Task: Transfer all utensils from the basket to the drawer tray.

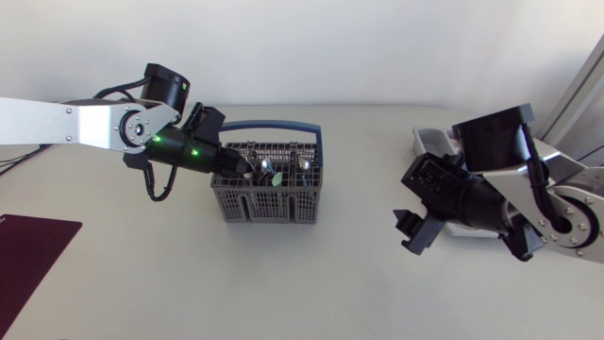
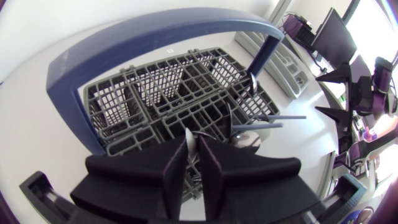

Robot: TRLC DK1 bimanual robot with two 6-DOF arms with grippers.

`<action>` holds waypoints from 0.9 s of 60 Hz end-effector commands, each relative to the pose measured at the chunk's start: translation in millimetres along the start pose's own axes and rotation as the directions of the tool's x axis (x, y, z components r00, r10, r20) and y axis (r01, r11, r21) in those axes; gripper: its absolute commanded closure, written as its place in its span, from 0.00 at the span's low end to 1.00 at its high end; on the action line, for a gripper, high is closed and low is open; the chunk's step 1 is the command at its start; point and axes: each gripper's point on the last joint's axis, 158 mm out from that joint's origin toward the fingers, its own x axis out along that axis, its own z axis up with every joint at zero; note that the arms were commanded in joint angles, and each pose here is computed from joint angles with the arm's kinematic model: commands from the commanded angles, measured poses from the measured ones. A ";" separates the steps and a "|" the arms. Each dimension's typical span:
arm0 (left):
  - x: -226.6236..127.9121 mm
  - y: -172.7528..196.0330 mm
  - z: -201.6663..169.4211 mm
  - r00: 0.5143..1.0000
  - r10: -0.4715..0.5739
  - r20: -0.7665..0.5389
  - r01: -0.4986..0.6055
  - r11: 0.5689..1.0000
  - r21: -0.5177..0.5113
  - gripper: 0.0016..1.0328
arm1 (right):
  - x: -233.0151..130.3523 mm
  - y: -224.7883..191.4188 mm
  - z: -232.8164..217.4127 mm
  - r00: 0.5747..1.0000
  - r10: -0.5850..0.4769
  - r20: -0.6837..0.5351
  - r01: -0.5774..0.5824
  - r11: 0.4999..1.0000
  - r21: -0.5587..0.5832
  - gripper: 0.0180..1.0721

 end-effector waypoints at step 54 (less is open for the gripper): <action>-123.2 -38.1 62.8 0.956 -0.141 0.256 0.166 0.983 -0.079 0.96 | -10.2 7.0 7.7 1.000 -0.022 0.014 0.022 1.000 -0.008 0.19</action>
